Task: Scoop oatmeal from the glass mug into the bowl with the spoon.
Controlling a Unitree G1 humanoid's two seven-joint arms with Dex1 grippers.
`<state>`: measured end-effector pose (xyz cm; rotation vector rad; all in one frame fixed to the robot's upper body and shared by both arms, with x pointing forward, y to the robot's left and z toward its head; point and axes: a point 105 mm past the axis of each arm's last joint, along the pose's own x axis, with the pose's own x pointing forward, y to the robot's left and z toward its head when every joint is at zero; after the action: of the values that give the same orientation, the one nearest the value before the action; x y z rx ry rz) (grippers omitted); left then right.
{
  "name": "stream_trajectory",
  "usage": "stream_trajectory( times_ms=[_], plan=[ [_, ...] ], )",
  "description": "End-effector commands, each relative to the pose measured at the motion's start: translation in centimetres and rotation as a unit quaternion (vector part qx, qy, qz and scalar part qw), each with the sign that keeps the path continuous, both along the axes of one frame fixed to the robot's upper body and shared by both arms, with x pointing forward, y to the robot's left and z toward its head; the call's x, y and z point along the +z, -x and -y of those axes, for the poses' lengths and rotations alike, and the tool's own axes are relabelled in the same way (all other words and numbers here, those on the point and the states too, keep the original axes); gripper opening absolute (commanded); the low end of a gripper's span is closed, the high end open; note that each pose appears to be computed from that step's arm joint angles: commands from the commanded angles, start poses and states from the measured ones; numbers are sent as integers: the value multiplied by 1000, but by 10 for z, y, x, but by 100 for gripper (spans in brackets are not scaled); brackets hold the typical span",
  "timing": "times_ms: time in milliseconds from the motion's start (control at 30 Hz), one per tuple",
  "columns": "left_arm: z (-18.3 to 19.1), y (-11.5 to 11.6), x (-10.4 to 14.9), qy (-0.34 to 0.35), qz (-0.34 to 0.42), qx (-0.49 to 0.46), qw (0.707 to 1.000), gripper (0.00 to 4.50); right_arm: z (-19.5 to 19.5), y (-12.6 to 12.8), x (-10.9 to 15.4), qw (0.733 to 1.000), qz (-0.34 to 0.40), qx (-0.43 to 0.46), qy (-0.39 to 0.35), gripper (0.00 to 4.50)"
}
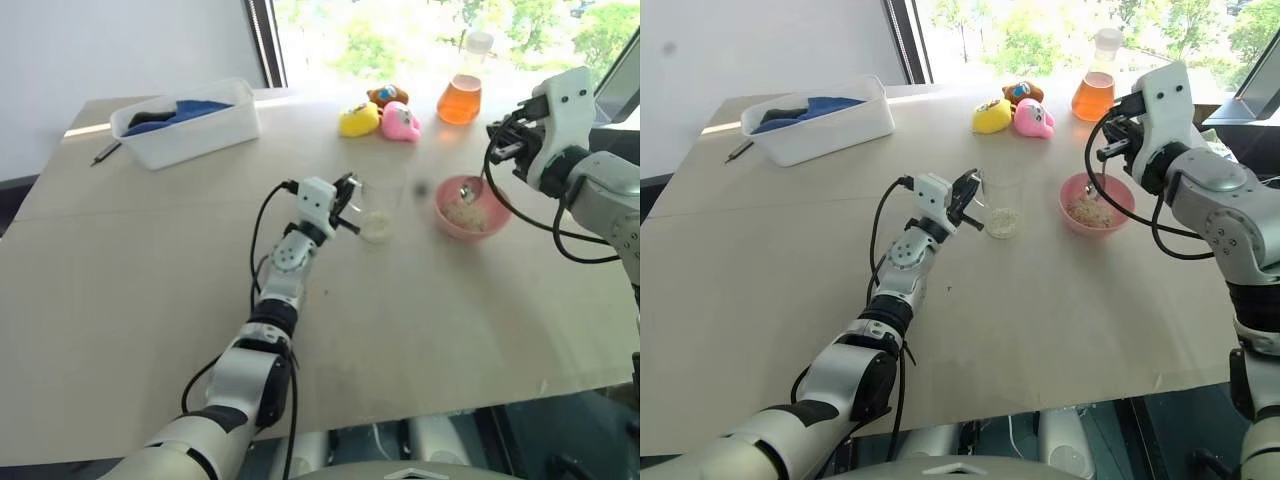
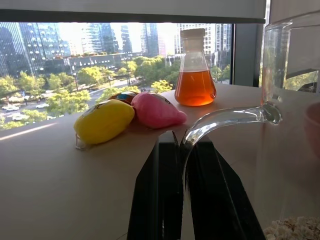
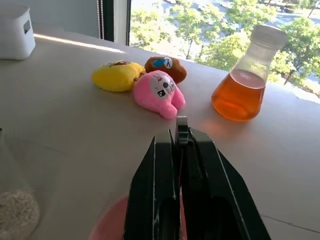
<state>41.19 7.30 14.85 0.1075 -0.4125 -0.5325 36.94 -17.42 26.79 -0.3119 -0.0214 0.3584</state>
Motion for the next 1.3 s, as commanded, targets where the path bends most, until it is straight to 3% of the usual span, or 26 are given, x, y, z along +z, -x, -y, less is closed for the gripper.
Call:
stream_trajectory(
  times_ms=[33,167,267,400,533,900,1133,1167,1300],
  plan=[
    [-7,1,13,16,25,12,999,4,9,2,28,998,49,-12,-41,0],
    [-14,1,14,16,25,22,999,4,23,-4,55,974,62,-25,-217,0],
    [-14,1,14,14,24,25,999,4,2,2,73,940,41,52,-336,0],
    [-17,-1,16,13,25,31,999,4,-28,21,91,899,2,166,-406,0],
    [-17,-1,17,12,26,33,999,4,-45,28,83,894,-38,201,-400,0],
    [-18,3,11,7,21,33,999,4,-77,11,29,923,-100,170,-330,0],
    [-22,6,9,6,20,38,999,4,-91,3,29,920,-91,179,-337,0],
    [-24,7,9,6,19,41,999,0,-94,4,30,919,-92,188,-336,75],
    [-41,11,1,3,2,59,998,0,-87,-1,37,922,-68,174,-339,236]
  ],
)
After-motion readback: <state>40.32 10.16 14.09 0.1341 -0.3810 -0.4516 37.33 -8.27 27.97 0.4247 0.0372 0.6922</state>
